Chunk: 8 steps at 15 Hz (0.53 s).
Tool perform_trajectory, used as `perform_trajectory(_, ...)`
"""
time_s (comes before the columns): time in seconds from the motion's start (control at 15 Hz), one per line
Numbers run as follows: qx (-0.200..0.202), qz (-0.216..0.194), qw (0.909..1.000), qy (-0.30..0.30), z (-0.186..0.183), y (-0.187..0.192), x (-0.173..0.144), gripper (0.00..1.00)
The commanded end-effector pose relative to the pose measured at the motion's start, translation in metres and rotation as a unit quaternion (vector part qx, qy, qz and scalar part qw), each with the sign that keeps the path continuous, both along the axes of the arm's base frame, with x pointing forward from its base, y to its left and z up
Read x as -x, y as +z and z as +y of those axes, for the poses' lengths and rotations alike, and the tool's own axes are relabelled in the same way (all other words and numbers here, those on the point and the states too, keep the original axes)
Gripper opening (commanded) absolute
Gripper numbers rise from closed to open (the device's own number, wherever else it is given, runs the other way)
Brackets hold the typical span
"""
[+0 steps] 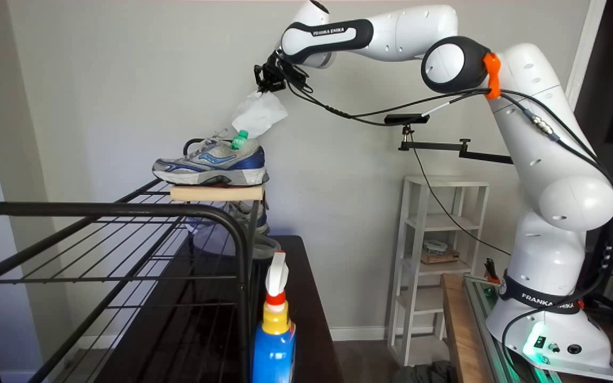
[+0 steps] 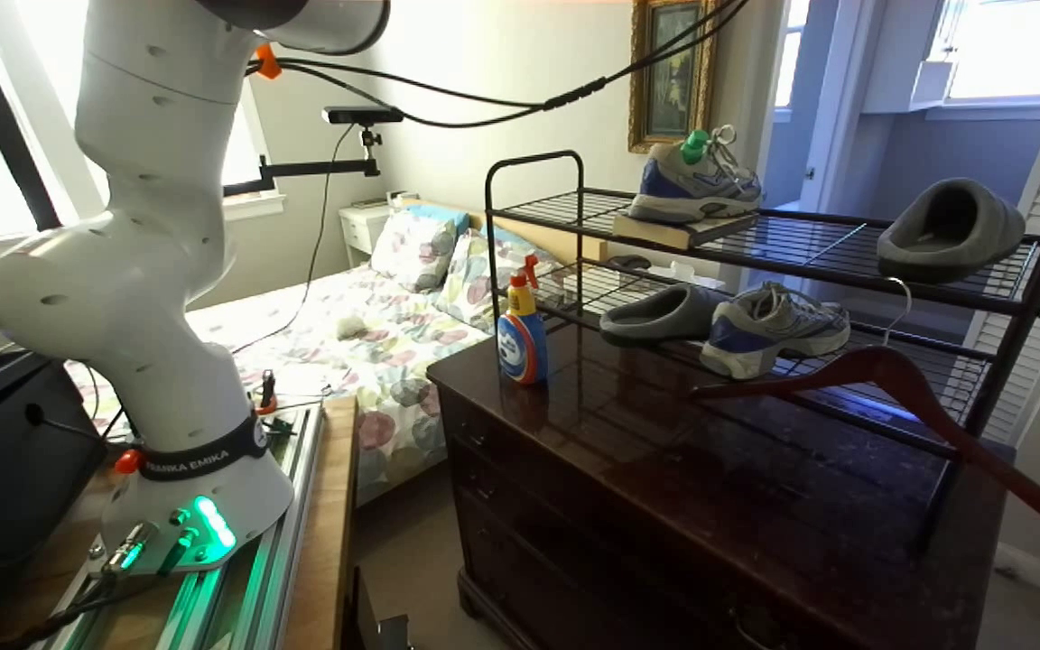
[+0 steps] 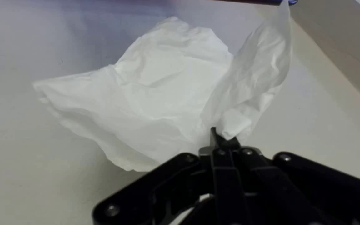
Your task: Move the tissue to the right then move the slipper to the left
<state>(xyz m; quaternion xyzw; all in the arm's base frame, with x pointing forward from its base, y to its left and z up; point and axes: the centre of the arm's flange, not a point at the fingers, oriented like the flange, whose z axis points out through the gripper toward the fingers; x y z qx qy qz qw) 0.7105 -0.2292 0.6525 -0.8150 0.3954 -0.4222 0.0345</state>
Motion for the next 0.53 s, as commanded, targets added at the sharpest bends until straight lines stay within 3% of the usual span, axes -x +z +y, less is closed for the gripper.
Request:
perform_trajectory(0.0, -0.003, -0.009, 0.9999, 0.014, -0.013, -0.007, -0.036, 0.00)
perform_trajectory(0.27, -0.008, 0.011, 0.9981, 0.059, 0.000, -0.031, -0.057, 0.00)
perform_trajectory(0.47, -0.013, 0.003, 0.9977, 0.066, 0.024, -0.033, -0.060, 0.00)
